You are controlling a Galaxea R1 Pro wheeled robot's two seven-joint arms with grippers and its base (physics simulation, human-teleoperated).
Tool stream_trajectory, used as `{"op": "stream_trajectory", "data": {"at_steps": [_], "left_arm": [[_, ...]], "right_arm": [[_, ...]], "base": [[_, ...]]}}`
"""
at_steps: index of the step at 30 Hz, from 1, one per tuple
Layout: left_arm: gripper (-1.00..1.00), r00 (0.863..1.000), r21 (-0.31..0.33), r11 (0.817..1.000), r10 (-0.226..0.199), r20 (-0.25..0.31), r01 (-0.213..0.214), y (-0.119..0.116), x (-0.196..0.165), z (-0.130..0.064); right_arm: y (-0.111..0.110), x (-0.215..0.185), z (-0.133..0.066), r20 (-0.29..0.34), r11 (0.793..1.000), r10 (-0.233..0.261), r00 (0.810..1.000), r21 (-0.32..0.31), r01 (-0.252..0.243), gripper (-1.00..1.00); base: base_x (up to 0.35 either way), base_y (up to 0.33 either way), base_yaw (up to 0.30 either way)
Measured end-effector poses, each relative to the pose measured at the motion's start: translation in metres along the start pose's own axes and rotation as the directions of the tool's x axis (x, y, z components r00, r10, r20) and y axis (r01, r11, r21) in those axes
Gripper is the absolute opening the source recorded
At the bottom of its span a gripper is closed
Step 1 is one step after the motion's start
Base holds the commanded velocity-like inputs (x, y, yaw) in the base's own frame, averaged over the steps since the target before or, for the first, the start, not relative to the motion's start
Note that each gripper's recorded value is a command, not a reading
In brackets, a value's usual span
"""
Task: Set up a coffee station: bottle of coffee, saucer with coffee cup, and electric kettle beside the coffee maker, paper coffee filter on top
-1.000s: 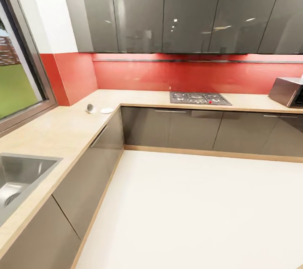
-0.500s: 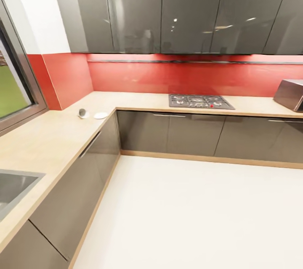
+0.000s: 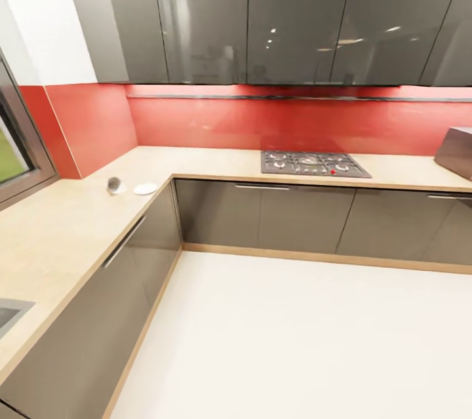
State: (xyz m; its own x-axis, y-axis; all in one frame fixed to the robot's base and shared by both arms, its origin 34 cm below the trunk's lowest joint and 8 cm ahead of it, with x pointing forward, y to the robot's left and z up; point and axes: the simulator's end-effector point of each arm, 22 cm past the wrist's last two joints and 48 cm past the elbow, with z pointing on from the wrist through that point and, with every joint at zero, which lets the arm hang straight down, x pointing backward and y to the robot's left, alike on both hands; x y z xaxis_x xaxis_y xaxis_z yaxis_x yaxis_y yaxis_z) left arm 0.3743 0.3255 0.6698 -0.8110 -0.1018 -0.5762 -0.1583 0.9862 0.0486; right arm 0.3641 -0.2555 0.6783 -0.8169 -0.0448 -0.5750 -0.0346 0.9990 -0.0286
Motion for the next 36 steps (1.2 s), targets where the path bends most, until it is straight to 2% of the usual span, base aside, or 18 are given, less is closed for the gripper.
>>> {"op": "stream_trajectory", "data": {"at_steps": [36], "left_arm": [[1.00, 1.000, -0.002, 1.000, 0.000, 0.000, 0.000, 0.0012, -0.0002, 0.0001]], "right_arm": [[-0.0004, -0.0007, 0.0001, 0.001, 1.000, 0.001, 1.000, 0.001, -0.001, 1.00]], "base": [[0.328, -0.109, 0.029]]}}
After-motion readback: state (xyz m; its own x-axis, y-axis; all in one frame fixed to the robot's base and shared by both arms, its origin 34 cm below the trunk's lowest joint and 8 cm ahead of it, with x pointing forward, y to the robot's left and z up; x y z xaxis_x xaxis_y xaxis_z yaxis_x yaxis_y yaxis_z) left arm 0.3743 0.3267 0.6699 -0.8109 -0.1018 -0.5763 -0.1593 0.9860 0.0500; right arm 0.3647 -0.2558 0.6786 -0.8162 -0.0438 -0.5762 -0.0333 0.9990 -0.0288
